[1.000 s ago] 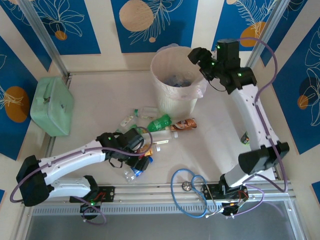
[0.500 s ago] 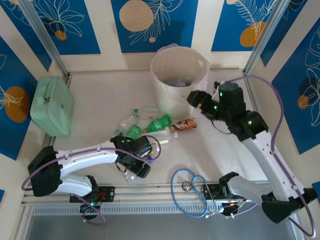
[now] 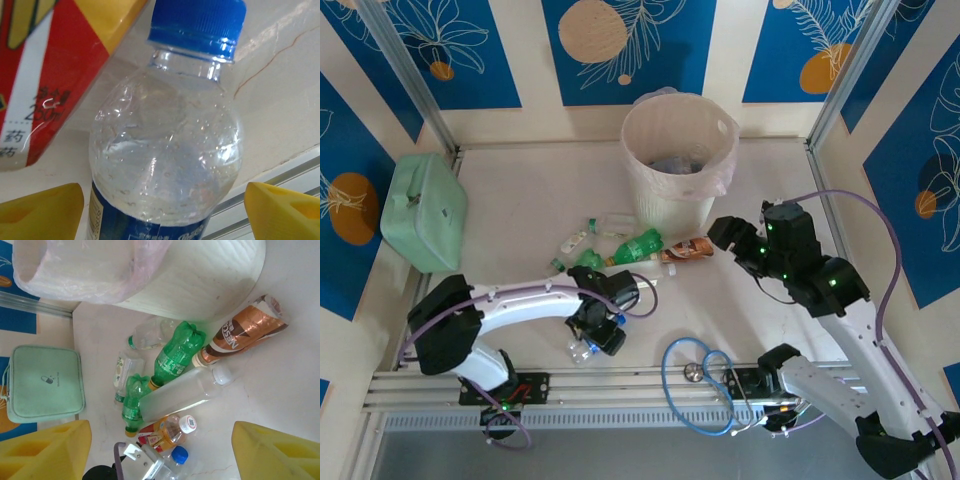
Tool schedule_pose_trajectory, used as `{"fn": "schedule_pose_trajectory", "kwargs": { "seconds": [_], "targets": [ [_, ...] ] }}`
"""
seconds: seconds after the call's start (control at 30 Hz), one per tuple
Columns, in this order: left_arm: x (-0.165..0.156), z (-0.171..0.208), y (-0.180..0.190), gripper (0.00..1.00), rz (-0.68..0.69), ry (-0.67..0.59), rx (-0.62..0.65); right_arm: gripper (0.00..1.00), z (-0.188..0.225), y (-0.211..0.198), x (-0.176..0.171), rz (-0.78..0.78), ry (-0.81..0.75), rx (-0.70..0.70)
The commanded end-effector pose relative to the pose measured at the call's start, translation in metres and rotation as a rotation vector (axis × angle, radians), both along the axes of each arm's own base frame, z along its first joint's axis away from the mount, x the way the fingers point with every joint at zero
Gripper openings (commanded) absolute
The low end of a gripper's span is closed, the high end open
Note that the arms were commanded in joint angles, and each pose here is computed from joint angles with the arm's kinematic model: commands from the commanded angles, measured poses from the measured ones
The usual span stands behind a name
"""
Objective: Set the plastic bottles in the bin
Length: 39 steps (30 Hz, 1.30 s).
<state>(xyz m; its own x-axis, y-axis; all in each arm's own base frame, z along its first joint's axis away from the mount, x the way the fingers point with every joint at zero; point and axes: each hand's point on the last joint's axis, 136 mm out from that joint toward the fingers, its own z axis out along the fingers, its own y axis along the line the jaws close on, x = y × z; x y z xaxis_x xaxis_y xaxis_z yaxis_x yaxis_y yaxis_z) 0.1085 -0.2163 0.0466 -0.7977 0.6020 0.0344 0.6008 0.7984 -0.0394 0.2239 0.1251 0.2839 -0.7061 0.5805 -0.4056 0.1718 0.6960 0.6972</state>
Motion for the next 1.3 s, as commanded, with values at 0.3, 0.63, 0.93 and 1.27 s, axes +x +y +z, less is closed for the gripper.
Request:
{"fn": "schedule_pose_trajectory", "kwargs": {
  "seconds": [0.3, 0.63, 0.93, 1.27],
  "targets": [
    [0.003, 0.000, -0.006, 0.77, -0.059, 0.018, 0.088, 0.74, 0.006, -0.017, -0.006, -0.058, -0.010, 0.031],
    [0.002, -0.003, -0.013, 0.80, -0.116, 0.065, 0.115, 0.74, 0.013, -0.027, -0.012, -0.081, -0.027, 0.052],
    [0.001, -0.004, -0.015, 0.69, -0.138, 0.080, 0.120, 0.75, 0.016, -0.031, -0.014, -0.092, -0.029, 0.066],
    [0.006, 0.015, -0.020, 0.49, -0.110, 0.038, 0.082, 0.75, 0.018, -0.036, -0.016, -0.103, -0.036, 0.065]
  ]
}}
